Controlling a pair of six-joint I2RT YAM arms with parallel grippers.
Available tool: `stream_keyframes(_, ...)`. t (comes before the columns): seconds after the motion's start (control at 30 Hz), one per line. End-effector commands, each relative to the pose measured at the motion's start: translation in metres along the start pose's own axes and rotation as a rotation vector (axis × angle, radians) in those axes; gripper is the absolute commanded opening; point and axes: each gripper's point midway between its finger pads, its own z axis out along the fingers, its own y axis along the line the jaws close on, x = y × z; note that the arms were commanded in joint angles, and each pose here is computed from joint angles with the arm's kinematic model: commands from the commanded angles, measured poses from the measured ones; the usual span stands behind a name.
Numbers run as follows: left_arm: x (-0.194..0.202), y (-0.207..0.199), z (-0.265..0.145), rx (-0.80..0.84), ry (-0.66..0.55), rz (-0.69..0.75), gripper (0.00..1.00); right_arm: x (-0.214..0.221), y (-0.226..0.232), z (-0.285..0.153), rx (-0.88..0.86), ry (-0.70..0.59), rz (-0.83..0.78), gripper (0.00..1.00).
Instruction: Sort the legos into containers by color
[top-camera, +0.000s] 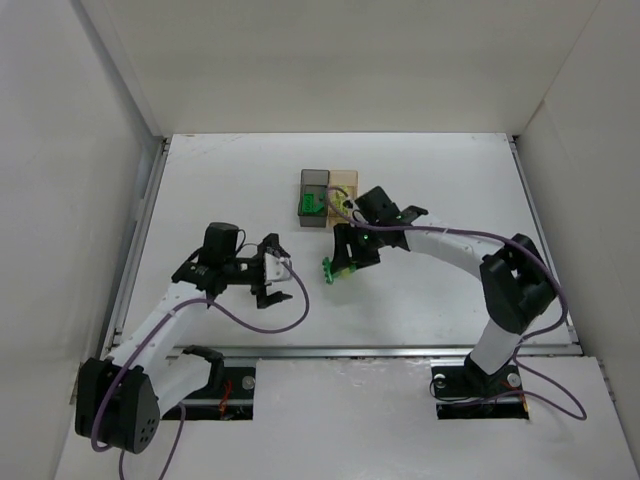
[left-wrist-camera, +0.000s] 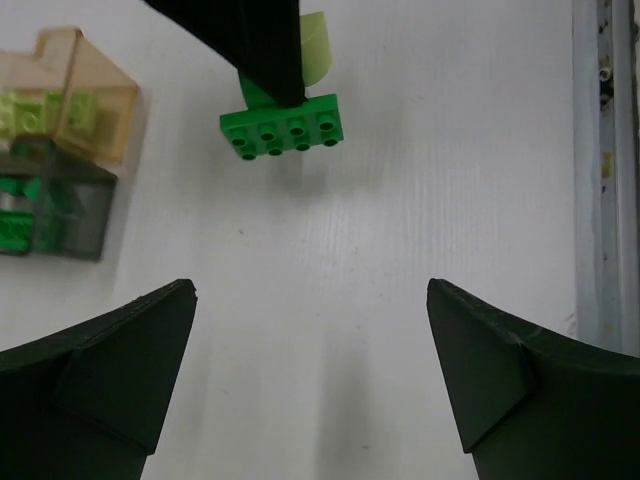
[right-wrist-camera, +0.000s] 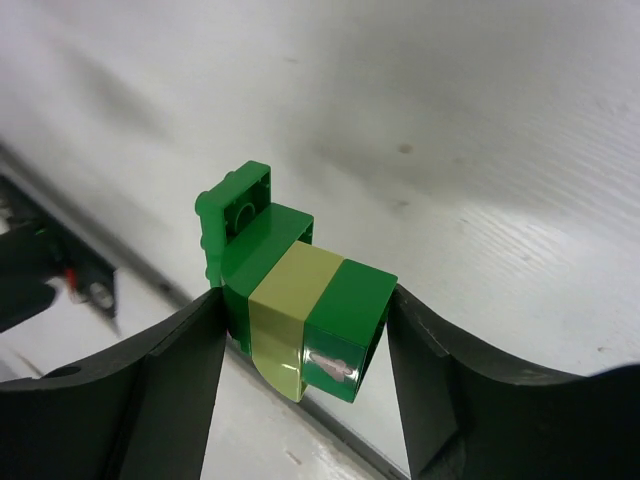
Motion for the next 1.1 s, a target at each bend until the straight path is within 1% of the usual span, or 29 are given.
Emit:
stream_keyframes(0.0, -0.040, 0.016, -0.005, 0.022, -0.086, 0.315, 1.00, -0.034, 0.058, -0.049, -0.184, -0.101, -0.159, 0.02)
stream_keyframes(0.03, -0.044, 0.023, -0.007, 0.008, -0.081, 0.421, 1.00, -0.031, 0.062, -0.054, -0.201, -0.081, -0.183, 0.02)
stream_keyframes(0.07, -0.047, 0.029, -0.009, -0.015, -0.073, 0.486, 1.00, -0.028, 0.071, -0.059, -0.247, -0.059, -0.201, 0.00)
stream_keyframes(0.13, -0.064, 0.045, -0.016, -0.093, -0.079, 0.680, 1.00, -0.028, 0.080, -0.064, -0.290, -0.039, -0.224, 0.00)
stream_keyframes(0.17, -0.063, 0.049, -0.015, -0.112, -0.059, 0.820, 1.00, -0.025, 0.082, -0.062, -0.309, -0.021, -0.222, 0.00)
stream_keyframes(0.23, -0.077, 0.058, -0.018, -0.170, -0.063, 1.003, 1.00, -0.023, 0.095, -0.069, -0.375, -0.004, -0.215, 0.00)
stream_keyframes(0.27, -0.082, 0.060, -0.020, -0.191, -0.065, 1.065, 0.98, -0.024, 0.097, -0.068, -0.384, -0.001, -0.216, 0.00)
stream_keyframes(0.3, -0.087, 0.064, -0.022, -0.207, -0.061, 1.142, 0.91, -0.024, 0.098, -0.069, -0.392, 0.006, -0.203, 0.00)
stream_keyframes(0.37, -0.096, 0.065, -0.023, -0.213, -0.066, 1.238, 0.83, -0.030, 0.106, -0.072, -0.415, -0.016, -0.197, 0.00)
stream_keyframes(0.4, -0.097, 0.063, -0.023, -0.206, -0.073, 1.280, 0.76, -0.032, 0.109, -0.076, -0.430, -0.027, -0.207, 0.00)
stream_keyframes(0.47, -0.096, 0.059, -0.021, -0.175, -0.067, 1.372, 0.72, -0.034, 0.111, -0.077, -0.435, -0.032, -0.191, 0.00)
stream_keyframes(0.53, -0.095, 0.051, -0.018, -0.121, -0.065, 1.429, 0.70, -0.035, 0.114, -0.078, -0.447, -0.035, -0.189, 0.00)
stream_keyframes(0.57, -0.080, 0.038, -0.014, -0.038, -0.062, 1.399, 0.67, -0.036, 0.115, -0.078, -0.451, -0.042, -0.194, 0.00)
stream_keyframes(0.6, -0.078, 0.033, -0.011, -0.003, -0.060, 1.465, 0.65, -0.036, 0.117, -0.078, -0.467, -0.038, -0.179, 0.00)
stream_keyframes(0.63, -0.074, 0.030, -0.008, 0.029, -0.051, 1.469, 0.63, -0.036, 0.120, -0.079, -0.479, -0.039, -0.177, 0.00)
stream_keyframes(0.7, -0.074, 0.025, -0.006, 0.046, -0.062, 1.466, 0.61, -0.036, 0.120, -0.079, -0.479, -0.037, -0.165, 0.00)
stream_keyframes(0.77, -0.078, 0.022, -0.002, 0.053, -0.070, 1.486, 0.61, -0.036, 0.120, -0.079, -0.479, -0.036, -0.165, 0.00)
stream_keyframes(0.9, -0.093, 0.024, 0.001, 0.024, -0.100, 1.468, 0.60, -0.039, 0.119, -0.075, -0.471, -0.039, -0.146, 0.00)
stream_keyframes(1.07, -0.095, 0.032, 0.000, -0.007, -0.079, 1.432, 0.60, -0.041, 0.117, -0.074, -0.453, -0.050, -0.143, 0.00)
